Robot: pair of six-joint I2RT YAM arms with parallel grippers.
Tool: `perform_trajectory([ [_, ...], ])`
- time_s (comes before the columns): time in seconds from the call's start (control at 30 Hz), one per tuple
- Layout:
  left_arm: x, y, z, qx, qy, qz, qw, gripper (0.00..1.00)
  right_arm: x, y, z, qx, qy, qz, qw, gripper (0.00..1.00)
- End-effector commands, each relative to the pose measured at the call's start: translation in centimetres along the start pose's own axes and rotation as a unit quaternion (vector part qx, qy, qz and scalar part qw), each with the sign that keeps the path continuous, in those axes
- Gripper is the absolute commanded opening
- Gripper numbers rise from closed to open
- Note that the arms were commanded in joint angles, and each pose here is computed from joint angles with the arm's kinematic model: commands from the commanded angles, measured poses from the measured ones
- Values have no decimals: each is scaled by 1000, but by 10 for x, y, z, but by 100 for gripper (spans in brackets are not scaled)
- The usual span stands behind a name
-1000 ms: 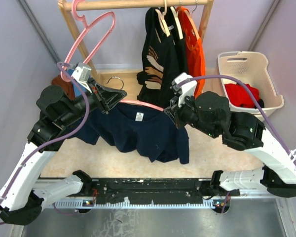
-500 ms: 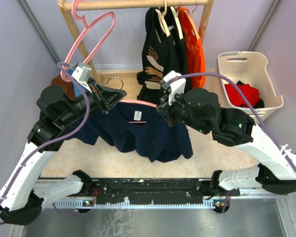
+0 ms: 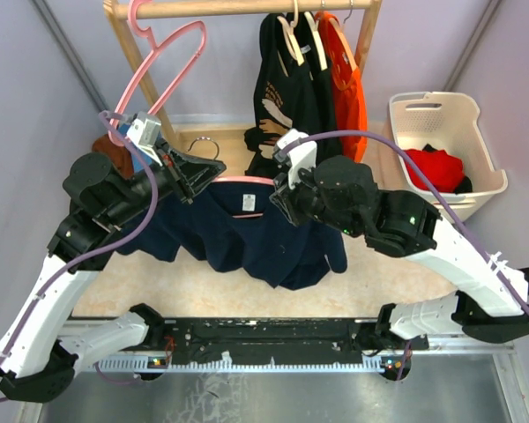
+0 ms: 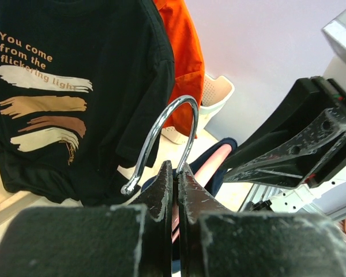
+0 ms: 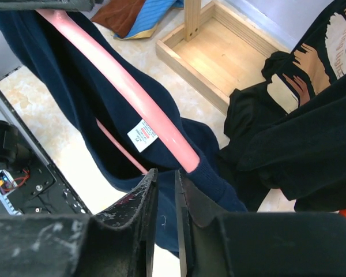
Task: Place the t-shirt on the hanger
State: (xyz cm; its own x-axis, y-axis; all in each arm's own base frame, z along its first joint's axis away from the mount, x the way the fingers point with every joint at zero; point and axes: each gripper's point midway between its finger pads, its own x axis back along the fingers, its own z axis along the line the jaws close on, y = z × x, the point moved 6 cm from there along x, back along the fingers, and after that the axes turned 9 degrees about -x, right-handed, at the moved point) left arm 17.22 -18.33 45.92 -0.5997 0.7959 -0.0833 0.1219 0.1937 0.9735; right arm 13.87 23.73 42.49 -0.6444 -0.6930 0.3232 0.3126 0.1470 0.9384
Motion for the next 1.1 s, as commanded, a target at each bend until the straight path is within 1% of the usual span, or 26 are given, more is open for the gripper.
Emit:
perform_trajectory([
  [0.0,12,30,-18,-12,-41,-62,997,0,5,21,2,-1,6,-41,999,20],
  [0.03,13,30,-19,-13,-44,-63,997,0,6,22,2,0,5,-42,999,20],
  [0.1,13,31,-20,-14,-47,-64,997,0,7,22,1,2,4,-41,999,17],
  [0.17,13,30,-20,-14,-48,-63,997,0,8,23,1,4,3,-41,999,10],
  [0.23,13,29,-20,-15,-49,-63,997,0,9,24,1,4,5,-42,999,1],
  [0.27,13,29,-20,-15,-50,-62,997,0,10,24,1,4,6,-43,999,0],
  [0.43,10,26,-20,-13,-54,-56,997,0,16,28,2,4,18,-51,999,0],
  [0.47,10,25,-20,-13,-54,-56,997,1,17,29,2,5,20,-52,998,0],
  [0.57,10,24,-18,-16,-50,-54,997,9,27,32,-2,3,17,-60,998,0],
  [0.63,11,22,-17,-19,-46,-53,997,17,34,33,-5,-2,16,-66,998,0],
  [0.73,12,19,-15,-21,-41,-52,998,19,44,32,-8,-8,18,-69,997,0],
  [0.8,12,18,-16,-22,-44,-52,997,18,49,29,-8,-10,25,-70,997,0],
  [0.9,10,18,-17,-22,-52,-51,997,9,49,22,-10,-11,25,-63,998,0],
  [1.0,7,15,-17,-17,-58,-43,997,6,48,13,-10,-15,26,-51,998,0],
  [1.03,6,14,-17,-16,-60,-41,997,6,48,11,-10,-16,28,-48,998,5],
  [1.07,6,14,-18,-15,-64,-40,997,6,49,10,-10,-17,29,-45,998,17],
])
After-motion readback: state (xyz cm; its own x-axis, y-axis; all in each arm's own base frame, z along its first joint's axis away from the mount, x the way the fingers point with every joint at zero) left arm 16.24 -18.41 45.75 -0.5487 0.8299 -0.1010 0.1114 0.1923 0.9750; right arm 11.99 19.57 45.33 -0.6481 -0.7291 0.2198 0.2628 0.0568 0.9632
